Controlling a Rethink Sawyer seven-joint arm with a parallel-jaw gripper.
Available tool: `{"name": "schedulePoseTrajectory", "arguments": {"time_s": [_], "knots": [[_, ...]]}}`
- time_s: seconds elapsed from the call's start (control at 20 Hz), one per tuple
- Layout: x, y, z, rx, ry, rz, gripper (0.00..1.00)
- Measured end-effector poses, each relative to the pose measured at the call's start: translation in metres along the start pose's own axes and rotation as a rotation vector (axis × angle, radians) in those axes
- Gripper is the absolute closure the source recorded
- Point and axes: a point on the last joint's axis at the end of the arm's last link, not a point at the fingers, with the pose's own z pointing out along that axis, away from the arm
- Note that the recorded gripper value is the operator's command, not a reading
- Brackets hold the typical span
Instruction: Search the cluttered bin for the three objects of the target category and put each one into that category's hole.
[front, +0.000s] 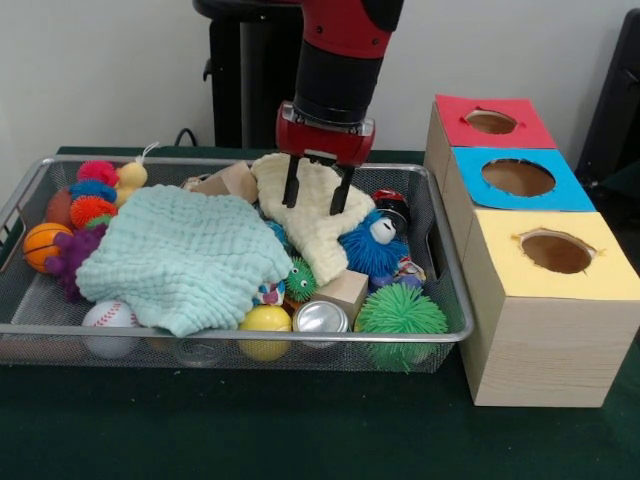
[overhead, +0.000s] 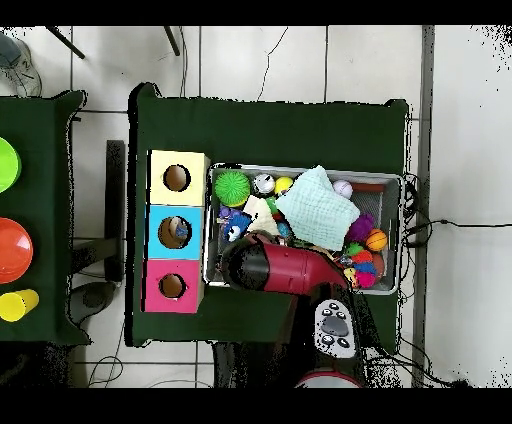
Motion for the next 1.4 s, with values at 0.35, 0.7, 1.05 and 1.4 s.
{"name": "schedulePoseTrajectory", "arguments": {"time_s": [0.35,0.7,1.05,1.4], "knots": [[-0.013,0.003,-0.01,-0.006,-0.015,0.03,0.0],[-0.017,0.023,0.049,-0.01,-0.022,0.034,0.0],[-0.025,0.028,0.068,-0.009,-0.061,0.045,0.0],[-0.024,0.03,0.069,0.004,-0.059,0.044,1.0]]}}
